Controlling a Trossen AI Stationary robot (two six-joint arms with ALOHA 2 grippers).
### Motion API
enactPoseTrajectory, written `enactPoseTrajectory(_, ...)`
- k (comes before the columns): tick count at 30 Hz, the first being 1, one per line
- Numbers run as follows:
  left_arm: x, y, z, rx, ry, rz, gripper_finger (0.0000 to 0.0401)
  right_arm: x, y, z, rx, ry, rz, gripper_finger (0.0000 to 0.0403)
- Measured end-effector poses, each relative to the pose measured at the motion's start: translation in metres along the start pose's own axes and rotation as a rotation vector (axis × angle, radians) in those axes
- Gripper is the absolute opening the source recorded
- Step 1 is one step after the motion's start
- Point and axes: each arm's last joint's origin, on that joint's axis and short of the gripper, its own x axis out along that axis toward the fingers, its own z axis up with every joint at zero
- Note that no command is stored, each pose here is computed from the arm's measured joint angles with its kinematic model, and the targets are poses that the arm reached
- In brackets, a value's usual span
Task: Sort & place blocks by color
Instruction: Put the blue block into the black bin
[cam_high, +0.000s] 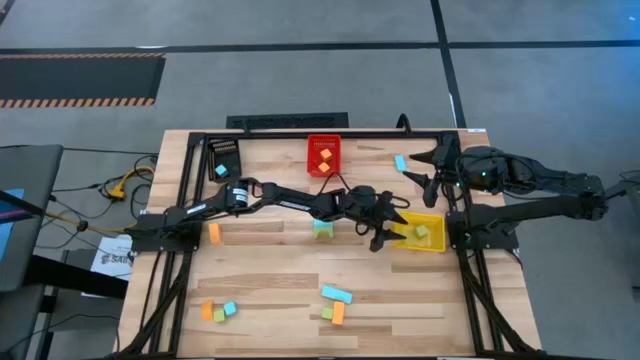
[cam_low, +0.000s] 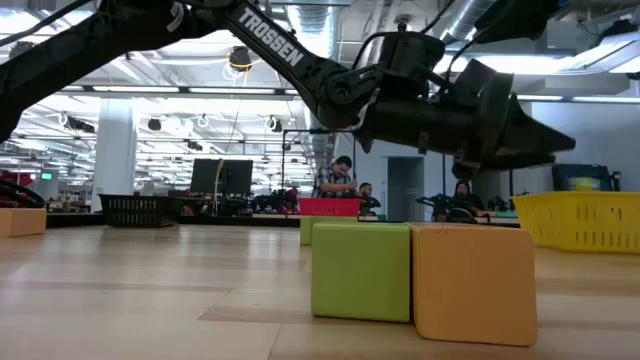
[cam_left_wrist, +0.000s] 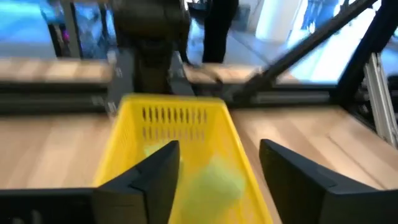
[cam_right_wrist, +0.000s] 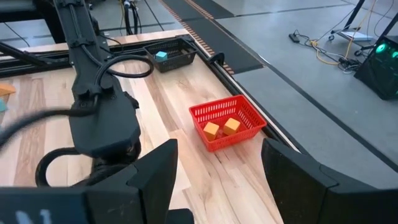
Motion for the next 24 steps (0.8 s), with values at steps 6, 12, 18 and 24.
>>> enactPoseTrajectory(6, -0.016, 0.001, 0.020, 0.017, 0.113, 0.049, 0.0239, 0.000, 0.000, -0.003, -0.009, 0.029, -0.003, 0.0255)
enactPoseTrajectory(12, -0.051, -0.015, 0.054, 0.151, 0.372, 0.175, 0.0233, 0.000, 0.000, -0.004, -0.012, 0.041, -0.004, 0.0255)
enactPoseTrajectory(18, -0.110, -0.039, 0.080, 0.198, 0.764, 0.359, 0.0226, -0.001, -0.001, -0.007, -0.016, 0.067, -0.007, 0.0255)
enactPoseTrajectory(24, -0.168, -0.058, 0.095, 0.107, 1.062, 0.465, 0.0224, 0.000, -0.001, -0.011, -0.016, 0.107, -0.004, 0.0255)
